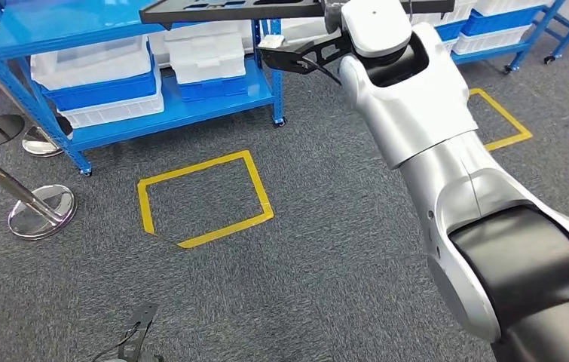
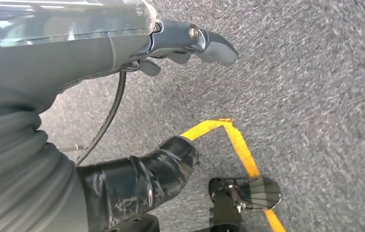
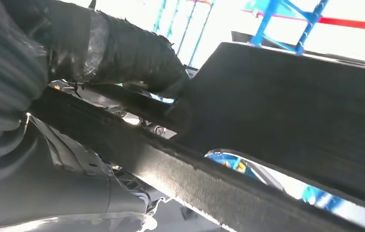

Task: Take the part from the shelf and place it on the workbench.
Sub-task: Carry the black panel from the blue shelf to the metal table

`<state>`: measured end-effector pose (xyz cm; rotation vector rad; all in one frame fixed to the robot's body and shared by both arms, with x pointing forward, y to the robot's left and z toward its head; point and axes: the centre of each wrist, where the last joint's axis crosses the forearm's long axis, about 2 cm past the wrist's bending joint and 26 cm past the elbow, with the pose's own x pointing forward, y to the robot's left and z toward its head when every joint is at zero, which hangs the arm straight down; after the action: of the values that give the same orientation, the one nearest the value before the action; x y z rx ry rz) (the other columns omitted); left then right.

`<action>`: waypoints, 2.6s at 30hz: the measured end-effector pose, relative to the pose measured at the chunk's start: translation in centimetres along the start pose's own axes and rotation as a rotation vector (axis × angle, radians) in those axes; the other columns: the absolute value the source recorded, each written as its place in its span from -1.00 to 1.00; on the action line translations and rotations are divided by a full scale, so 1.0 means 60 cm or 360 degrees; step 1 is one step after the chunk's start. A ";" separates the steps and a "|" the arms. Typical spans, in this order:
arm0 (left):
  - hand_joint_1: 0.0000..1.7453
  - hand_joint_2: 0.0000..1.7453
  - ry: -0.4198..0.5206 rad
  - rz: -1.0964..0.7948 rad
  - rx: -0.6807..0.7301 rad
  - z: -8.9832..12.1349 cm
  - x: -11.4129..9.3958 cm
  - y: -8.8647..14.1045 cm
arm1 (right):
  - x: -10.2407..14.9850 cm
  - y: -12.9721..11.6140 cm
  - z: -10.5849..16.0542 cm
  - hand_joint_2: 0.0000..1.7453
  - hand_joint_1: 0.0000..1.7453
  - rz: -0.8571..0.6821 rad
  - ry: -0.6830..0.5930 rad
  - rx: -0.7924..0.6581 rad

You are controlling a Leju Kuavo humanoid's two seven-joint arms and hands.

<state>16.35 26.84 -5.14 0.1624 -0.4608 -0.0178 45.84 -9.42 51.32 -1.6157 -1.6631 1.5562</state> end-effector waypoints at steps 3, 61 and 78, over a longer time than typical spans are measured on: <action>-1.00 1.00 0.0007 0.0006 0.0002 -0.001 -0.002 0.002 | -0.003 -0.001 0.000 1.00 1.00 0.0003 0.0004 -0.0002; -1.00 1.00 0.0077 -0.0033 -0.0022 -0.007 -0.033 0.019 | -0.206 0.054 0.041 1.00 1.00 -0.0193 0.0576 0.0107; -1.00 1.00 0.0079 -0.0045 -0.0017 -0.008 -0.041 0.026 | -0.221 0.042 0.045 1.00 1.00 -0.0161 0.0599 0.0092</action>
<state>14.36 28.56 -6.42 0.1582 -0.4087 -0.0436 48.62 -22.67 53.90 -1.6445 -1.4576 1.1534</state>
